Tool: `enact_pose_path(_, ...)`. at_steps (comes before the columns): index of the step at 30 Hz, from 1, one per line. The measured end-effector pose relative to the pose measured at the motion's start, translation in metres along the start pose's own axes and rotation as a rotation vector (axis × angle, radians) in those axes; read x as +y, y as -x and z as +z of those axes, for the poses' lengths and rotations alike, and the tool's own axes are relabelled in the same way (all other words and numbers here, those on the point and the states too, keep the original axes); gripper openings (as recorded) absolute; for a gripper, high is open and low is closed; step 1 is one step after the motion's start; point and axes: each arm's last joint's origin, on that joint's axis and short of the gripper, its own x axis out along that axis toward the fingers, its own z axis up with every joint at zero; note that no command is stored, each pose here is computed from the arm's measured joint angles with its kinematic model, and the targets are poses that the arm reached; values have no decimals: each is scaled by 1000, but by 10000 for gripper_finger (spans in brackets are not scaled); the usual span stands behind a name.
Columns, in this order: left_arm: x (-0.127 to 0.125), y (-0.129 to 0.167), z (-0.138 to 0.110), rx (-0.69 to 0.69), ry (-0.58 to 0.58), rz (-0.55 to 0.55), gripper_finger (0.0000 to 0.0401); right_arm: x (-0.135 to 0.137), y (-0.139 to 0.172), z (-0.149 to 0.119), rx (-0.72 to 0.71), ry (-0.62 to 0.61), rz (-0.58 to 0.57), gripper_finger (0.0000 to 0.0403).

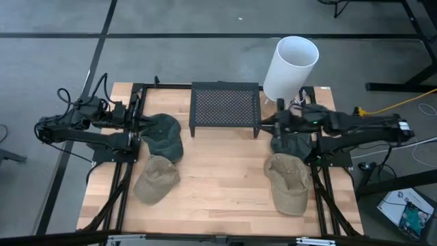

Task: Pick & Place hat
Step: Put the right brown cap on the shelf

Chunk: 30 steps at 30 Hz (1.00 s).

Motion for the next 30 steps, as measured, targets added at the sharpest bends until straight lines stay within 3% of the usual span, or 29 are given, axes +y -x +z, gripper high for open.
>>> enact_pose_path(8,0,0,0,0,0,-1,4,5,-36,-9,19,2,37,58)
enact_pose_path(22,0,0,0,0,0,-1,4,8,-26,-3,-18,29,200,58)
enact_pose_path(30,0,0,0,0,0,0,4,8,-26,-7,18,28,203,58)
